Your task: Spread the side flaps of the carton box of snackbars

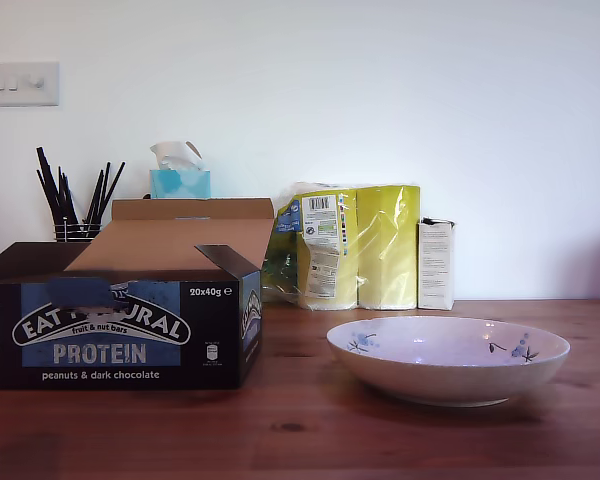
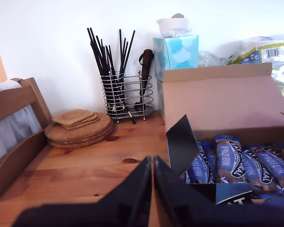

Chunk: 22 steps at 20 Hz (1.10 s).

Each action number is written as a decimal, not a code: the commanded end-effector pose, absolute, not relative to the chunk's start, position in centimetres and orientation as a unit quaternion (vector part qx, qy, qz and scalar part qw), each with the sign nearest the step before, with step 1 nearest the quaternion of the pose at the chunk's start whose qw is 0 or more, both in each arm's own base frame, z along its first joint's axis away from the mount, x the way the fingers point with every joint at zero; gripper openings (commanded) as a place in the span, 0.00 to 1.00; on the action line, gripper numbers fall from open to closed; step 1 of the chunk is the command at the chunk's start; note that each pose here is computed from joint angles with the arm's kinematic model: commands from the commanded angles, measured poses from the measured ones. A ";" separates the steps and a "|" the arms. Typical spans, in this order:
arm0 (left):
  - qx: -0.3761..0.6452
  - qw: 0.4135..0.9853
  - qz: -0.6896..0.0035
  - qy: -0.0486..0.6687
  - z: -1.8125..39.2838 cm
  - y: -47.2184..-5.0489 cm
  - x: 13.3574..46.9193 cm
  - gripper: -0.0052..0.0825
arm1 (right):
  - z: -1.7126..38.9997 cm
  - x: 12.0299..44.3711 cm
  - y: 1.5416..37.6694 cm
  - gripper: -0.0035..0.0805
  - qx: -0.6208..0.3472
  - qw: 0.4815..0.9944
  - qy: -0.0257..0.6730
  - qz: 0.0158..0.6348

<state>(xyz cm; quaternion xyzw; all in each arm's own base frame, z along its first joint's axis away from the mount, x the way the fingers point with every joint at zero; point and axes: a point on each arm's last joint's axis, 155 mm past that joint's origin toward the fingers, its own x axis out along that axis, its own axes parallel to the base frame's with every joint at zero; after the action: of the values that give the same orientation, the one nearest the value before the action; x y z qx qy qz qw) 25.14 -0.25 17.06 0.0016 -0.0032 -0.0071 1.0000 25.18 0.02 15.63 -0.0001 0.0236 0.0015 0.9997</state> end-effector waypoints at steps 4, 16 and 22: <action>0.000 1.000 -0.013 -0.011 17.4 -0.5 25.1 0.04 | 15.1 25.2 0.0 0.03 0.001 1.000 0.031 0.001; -0.026 0.995 -0.092 -0.043 20.0 -3.3 24.5 0.04 | 16.6 25.0 2.4 0.03 0.083 0.994 0.011 0.063; -0.034 0.987 -0.151 -0.030 23.0 -5.6 23.7 0.04 | 21.3 23.0 6.5 0.03 0.098 0.980 -0.006 0.171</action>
<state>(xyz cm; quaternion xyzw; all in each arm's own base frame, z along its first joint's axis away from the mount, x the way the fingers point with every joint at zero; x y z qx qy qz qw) 23.53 -5.27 23.58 -0.0302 -0.0426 -0.1441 0.9882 23.35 6.16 20.44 0.0928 0.0000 0.1602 0.9827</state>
